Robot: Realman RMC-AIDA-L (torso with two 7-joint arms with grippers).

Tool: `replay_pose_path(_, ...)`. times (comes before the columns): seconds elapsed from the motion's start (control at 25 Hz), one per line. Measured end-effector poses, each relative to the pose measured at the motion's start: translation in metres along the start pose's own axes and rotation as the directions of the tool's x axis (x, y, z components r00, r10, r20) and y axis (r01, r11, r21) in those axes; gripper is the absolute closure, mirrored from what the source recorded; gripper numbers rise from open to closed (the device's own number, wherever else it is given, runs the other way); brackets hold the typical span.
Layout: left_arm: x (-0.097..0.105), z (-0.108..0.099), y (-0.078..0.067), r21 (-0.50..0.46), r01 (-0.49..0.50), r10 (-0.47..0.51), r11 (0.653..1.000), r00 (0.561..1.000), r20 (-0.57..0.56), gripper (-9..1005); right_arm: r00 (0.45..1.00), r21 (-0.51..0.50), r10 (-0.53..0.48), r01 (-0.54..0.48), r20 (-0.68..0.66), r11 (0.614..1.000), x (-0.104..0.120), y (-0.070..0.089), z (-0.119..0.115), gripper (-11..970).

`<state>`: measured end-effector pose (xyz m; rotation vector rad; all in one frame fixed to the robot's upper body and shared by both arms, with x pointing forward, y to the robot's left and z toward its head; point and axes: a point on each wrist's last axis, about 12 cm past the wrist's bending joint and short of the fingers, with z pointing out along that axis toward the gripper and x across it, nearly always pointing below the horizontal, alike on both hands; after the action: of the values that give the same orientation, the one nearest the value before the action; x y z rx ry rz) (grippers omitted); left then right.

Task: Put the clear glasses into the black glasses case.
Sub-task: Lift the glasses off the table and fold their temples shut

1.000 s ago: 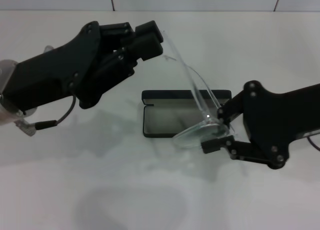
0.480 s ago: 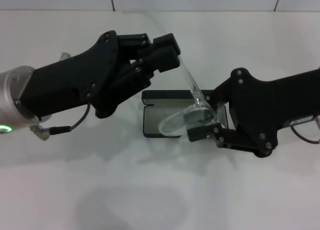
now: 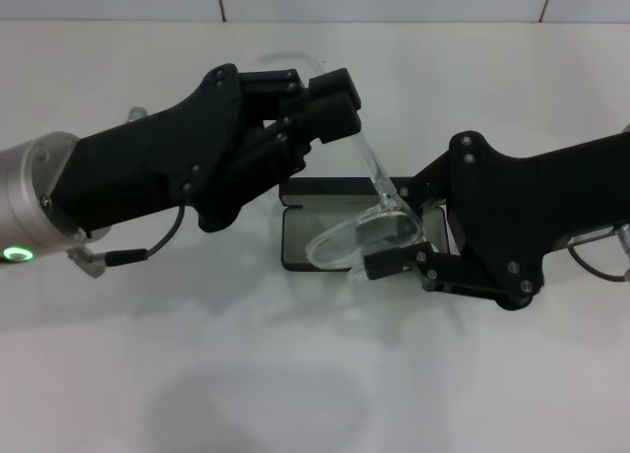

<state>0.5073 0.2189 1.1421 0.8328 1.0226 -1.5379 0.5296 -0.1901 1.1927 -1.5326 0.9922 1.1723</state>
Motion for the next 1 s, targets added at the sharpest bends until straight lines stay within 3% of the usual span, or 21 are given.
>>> replay_pose_path(0.44,0.0079,0.0015,-0.0002,0.01,0.029,-0.028,1.0,0.997,-0.066,871,1.0,0.006,-0.001,0.001,0.003,1.0,0.0026,-0.0011,0.0011,837)
replay_pose_path(1.0,0.0094,0.0,0.0044,-0.039,0.018,-0.02,0.999,0.999,-0.033,872,1.0,0.009,0.002,-0.002,0.027,1.0,0.0058,-0.0013,0.0011,837)
